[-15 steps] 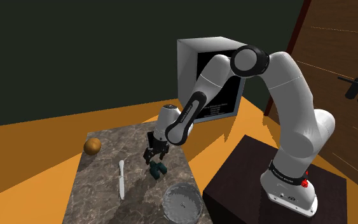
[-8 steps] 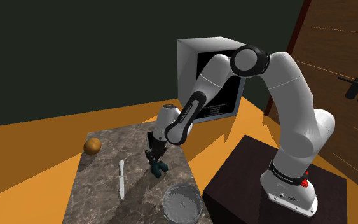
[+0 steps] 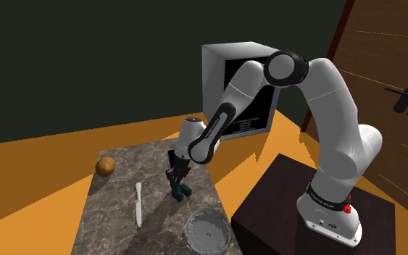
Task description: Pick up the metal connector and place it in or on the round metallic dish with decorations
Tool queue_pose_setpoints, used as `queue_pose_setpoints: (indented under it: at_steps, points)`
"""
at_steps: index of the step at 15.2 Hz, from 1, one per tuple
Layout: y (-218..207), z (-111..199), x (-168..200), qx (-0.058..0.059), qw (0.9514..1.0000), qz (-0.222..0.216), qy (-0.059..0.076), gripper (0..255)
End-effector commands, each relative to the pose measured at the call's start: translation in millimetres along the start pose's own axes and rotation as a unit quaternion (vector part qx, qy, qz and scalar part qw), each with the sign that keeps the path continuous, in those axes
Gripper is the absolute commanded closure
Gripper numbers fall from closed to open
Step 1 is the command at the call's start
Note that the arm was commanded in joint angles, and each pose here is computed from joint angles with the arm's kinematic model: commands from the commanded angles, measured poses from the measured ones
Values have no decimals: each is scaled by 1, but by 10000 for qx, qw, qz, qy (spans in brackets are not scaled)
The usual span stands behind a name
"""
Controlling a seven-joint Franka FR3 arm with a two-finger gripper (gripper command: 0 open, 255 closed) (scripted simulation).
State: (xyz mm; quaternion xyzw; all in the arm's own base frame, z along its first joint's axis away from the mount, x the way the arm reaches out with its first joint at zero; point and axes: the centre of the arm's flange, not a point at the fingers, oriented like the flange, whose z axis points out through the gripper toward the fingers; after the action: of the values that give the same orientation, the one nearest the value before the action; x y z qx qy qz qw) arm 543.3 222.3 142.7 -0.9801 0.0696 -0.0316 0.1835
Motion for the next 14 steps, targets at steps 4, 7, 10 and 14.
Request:
queue_pose_setpoints:
  at_steps: [4, 7, 10, 14]
  points:
    - [-8, -23, 0, -6, 10000, 6, -8, 255]
    - [-14, -37, 1, -6, 10000, 6, -8, 255]
    - [-20, -52, 1, -6, 10000, 6, -8, 255]
    - [-27, -72, 2, -6, 10000, 6, -8, 255]
